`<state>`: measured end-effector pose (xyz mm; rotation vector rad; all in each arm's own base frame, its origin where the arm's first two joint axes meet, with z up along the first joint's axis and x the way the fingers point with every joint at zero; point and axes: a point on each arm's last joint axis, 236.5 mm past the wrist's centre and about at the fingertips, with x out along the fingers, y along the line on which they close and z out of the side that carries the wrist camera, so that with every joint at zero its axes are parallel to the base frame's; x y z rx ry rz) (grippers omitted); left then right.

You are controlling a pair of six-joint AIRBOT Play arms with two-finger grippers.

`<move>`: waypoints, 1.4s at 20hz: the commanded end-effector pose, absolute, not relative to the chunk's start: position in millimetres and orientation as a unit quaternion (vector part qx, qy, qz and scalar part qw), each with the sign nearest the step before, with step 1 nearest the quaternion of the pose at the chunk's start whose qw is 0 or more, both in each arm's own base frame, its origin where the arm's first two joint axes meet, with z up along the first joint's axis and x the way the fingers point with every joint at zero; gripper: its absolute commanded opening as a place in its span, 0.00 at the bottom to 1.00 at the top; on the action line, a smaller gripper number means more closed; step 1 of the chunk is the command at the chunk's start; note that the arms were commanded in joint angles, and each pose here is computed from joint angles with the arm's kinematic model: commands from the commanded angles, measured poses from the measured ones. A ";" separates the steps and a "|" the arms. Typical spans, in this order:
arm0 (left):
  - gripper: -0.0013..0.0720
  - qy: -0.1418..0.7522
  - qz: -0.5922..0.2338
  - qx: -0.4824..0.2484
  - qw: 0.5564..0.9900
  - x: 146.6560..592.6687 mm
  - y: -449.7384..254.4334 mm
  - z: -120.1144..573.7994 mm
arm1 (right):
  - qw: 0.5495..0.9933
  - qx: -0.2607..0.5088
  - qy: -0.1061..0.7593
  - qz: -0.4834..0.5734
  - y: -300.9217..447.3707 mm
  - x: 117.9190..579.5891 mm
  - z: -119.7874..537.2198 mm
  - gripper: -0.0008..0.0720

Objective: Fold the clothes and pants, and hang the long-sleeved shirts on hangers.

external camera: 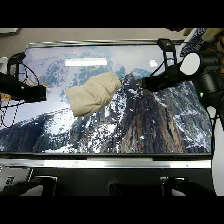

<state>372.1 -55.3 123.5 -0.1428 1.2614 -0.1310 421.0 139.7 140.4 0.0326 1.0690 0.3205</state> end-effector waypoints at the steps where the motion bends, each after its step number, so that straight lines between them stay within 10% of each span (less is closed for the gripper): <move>1: 0.03 0.589 -0.061 -0.066 0.803 372.0 -55.4 123.5 | 0.848 0.015 0.507 0.153 140.2 420.8 141.0 0.06; 28: 0.03 0.582 -0.061 -0.067 0.808 375.9 -55.6 124.8 | 0.852 0.017 0.500 0.153 140.9 423.8 142.8 0.06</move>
